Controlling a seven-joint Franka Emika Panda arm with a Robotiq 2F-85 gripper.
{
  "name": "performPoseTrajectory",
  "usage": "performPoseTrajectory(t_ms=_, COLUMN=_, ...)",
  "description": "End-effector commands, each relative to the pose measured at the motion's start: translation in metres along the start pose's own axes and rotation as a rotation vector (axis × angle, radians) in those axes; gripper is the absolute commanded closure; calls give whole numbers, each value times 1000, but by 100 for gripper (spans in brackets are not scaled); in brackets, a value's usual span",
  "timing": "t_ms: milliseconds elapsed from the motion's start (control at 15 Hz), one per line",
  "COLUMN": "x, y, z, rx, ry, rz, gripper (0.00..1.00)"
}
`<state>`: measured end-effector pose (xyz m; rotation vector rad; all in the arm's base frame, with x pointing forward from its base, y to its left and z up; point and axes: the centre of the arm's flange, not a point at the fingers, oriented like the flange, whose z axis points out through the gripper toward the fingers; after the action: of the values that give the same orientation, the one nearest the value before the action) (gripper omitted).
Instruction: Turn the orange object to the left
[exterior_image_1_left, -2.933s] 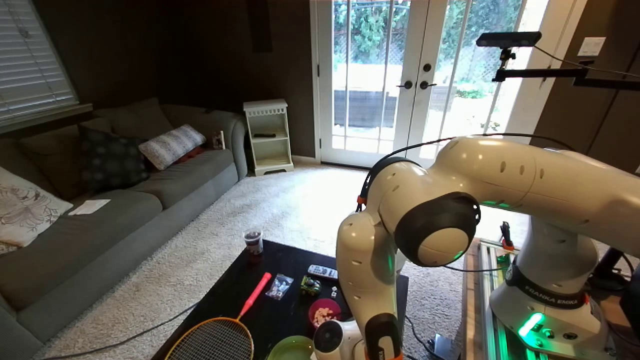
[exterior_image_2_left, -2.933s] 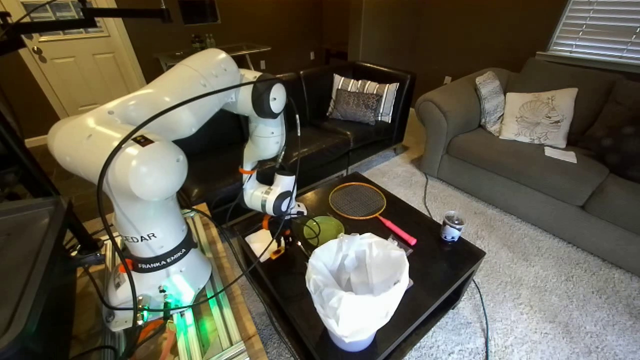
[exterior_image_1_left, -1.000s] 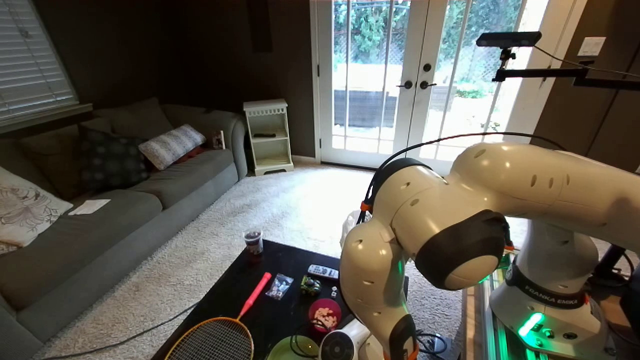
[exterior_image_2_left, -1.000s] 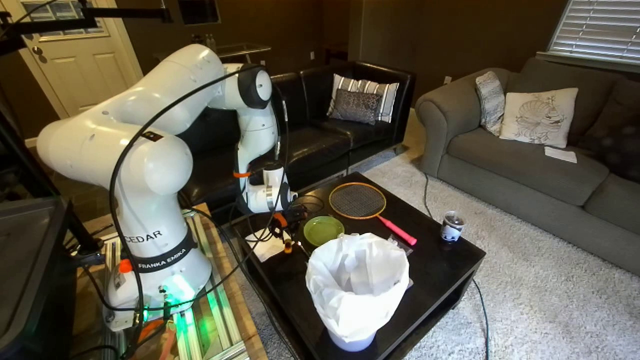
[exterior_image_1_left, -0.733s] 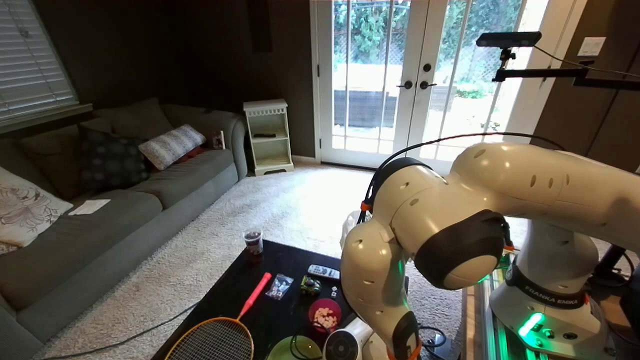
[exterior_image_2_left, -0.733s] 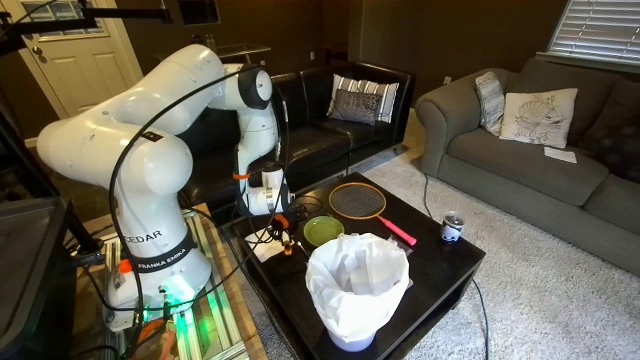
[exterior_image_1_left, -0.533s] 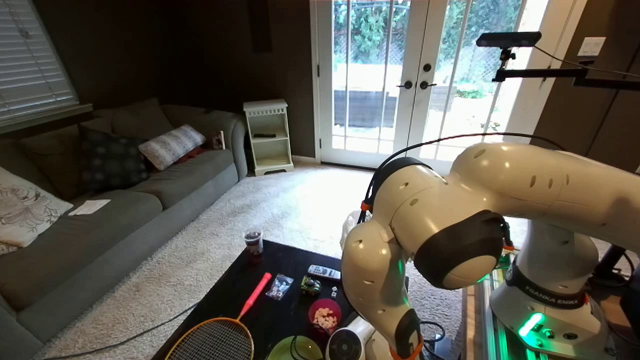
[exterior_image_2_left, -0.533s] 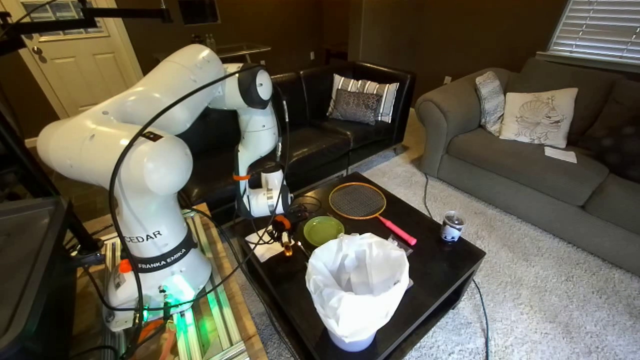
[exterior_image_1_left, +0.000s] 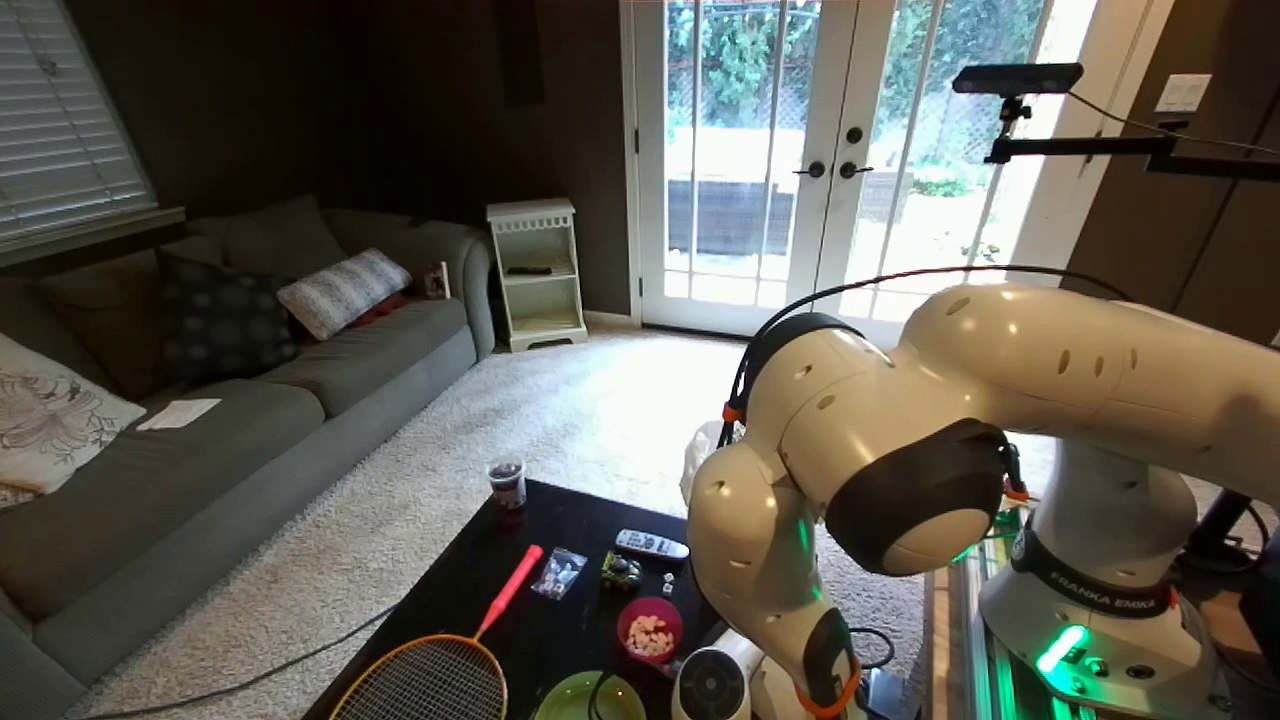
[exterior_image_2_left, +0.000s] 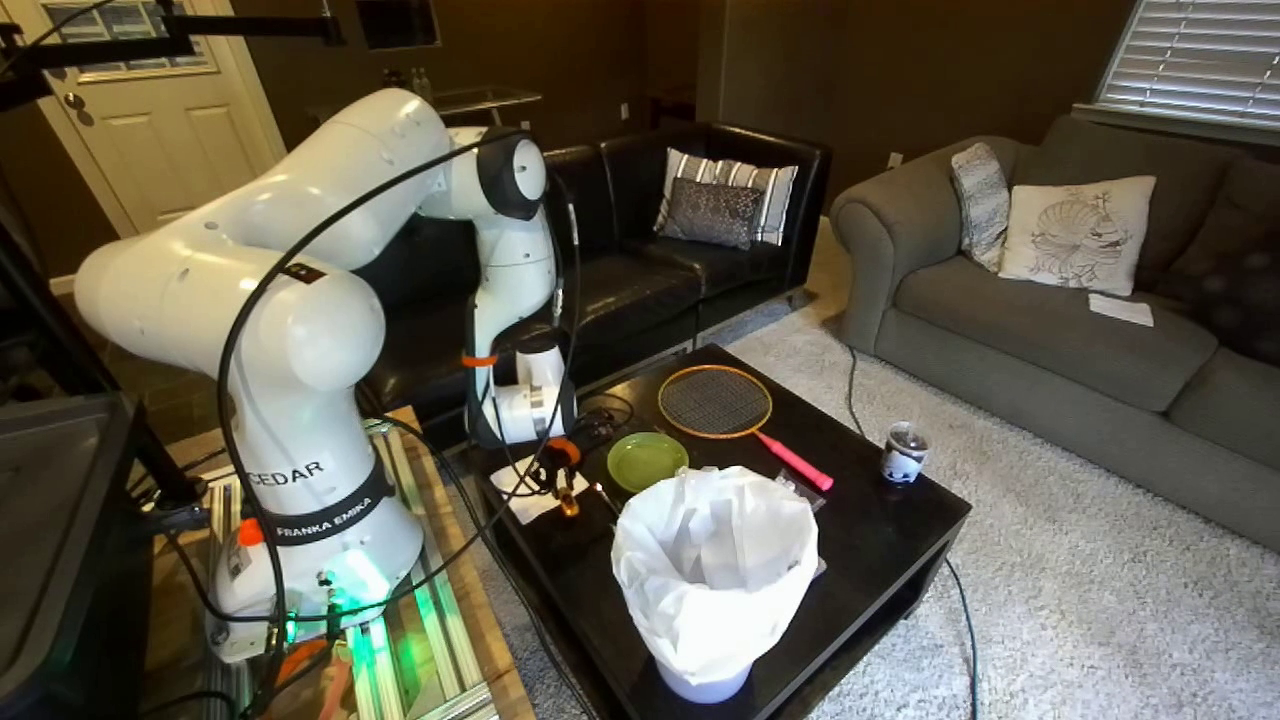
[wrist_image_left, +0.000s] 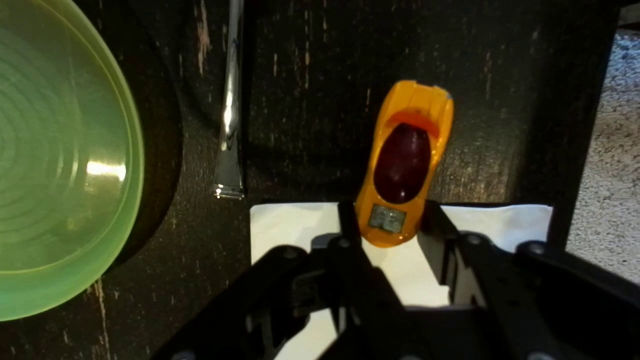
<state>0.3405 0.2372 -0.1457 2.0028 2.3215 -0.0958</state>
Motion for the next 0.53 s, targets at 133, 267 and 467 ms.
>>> performPoseTrajectory(t_ms=133, x=-7, y=-11, z=-2, rx=16, ry=23, rz=-108, gripper=90)
performPoseTrajectory(t_ms=267, x=-7, y=-13, z=0, rx=15, ry=29, rz=-135, gripper=90)
performPoseTrajectory(t_ms=467, x=-7, y=-15, z=4, rx=2, ry=39, rz=-165, gripper=90)
